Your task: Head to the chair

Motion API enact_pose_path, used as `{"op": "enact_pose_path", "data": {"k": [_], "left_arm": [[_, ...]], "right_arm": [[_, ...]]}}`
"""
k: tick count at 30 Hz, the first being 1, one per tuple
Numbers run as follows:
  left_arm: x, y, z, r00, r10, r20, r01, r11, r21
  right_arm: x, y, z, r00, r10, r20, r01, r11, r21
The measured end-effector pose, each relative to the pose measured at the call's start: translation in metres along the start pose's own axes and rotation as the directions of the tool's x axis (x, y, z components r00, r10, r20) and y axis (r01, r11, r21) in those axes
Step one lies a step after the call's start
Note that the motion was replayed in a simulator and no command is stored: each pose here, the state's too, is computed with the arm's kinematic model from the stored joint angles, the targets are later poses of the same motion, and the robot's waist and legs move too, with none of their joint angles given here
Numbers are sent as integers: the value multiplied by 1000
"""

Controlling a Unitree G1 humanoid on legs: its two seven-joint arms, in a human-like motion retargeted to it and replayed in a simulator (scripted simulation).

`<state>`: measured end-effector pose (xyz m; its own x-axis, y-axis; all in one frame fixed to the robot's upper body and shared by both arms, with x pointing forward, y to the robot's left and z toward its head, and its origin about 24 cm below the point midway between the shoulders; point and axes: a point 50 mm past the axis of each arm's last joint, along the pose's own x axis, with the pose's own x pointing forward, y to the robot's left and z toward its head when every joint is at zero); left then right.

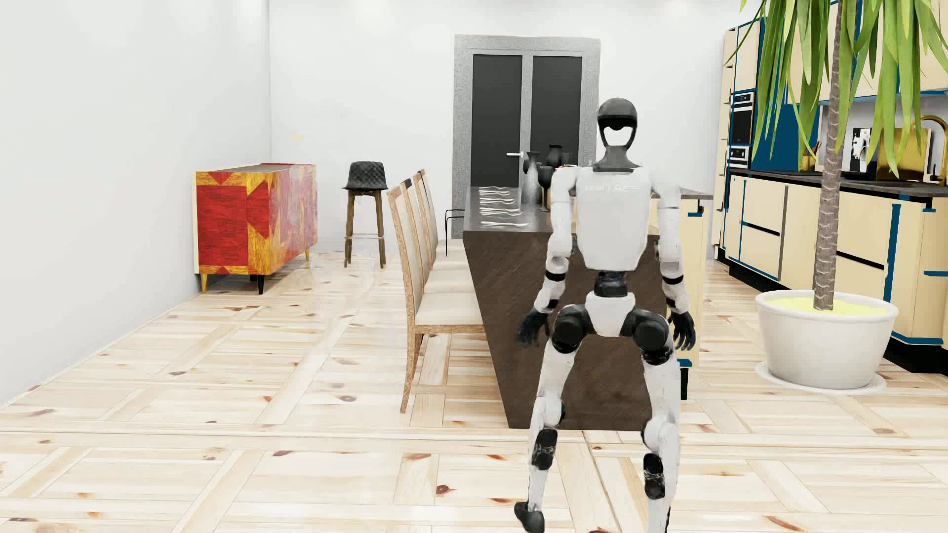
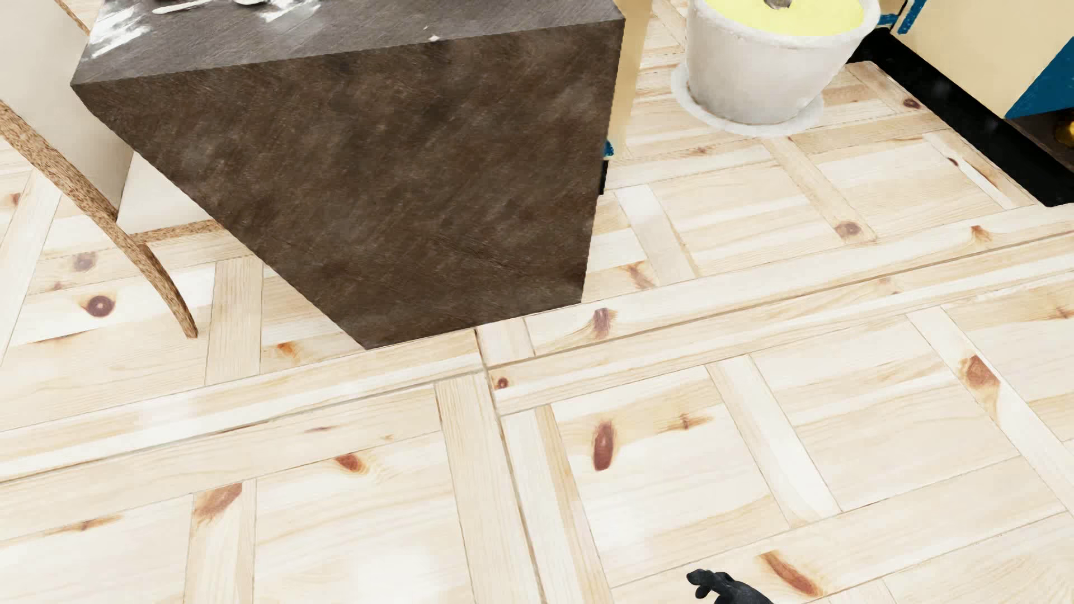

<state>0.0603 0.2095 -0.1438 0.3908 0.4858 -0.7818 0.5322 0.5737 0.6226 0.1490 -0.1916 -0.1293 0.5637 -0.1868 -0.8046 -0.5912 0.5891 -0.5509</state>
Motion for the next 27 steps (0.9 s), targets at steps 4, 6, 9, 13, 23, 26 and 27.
{"op": "enact_pose_path", "data": {"k": [4,6,9,13,23,26,27], "left_arm": [[2,0,5,1000,18,-17,-18,1000,-16],[4,0,21,999,-12,33,12,1000,7],[10,15,50,988,27,150,-41,995,90],[15,58,99,938,54,342,-116,980,162],[-39,72,199,677,-50,734,-295,896,332],[-30,50,177,737,-114,667,-230,885,405],[-22,43,161,784,-107,611,-196,892,407]], "right_arm": [[-5,-5,-16,999,-47,-22,48,998,32],[-10,-3,-34,997,-46,-65,48,998,28],[-21,17,-59,990,25,-140,-24,1000,13],[-41,62,-72,969,143,-203,-125,987,101],[-58,92,-78,945,258,-199,-243,965,97],[-55,76,-89,948,187,-257,-155,978,139],[-52,70,-93,947,161,-279,-122,981,151]]}}
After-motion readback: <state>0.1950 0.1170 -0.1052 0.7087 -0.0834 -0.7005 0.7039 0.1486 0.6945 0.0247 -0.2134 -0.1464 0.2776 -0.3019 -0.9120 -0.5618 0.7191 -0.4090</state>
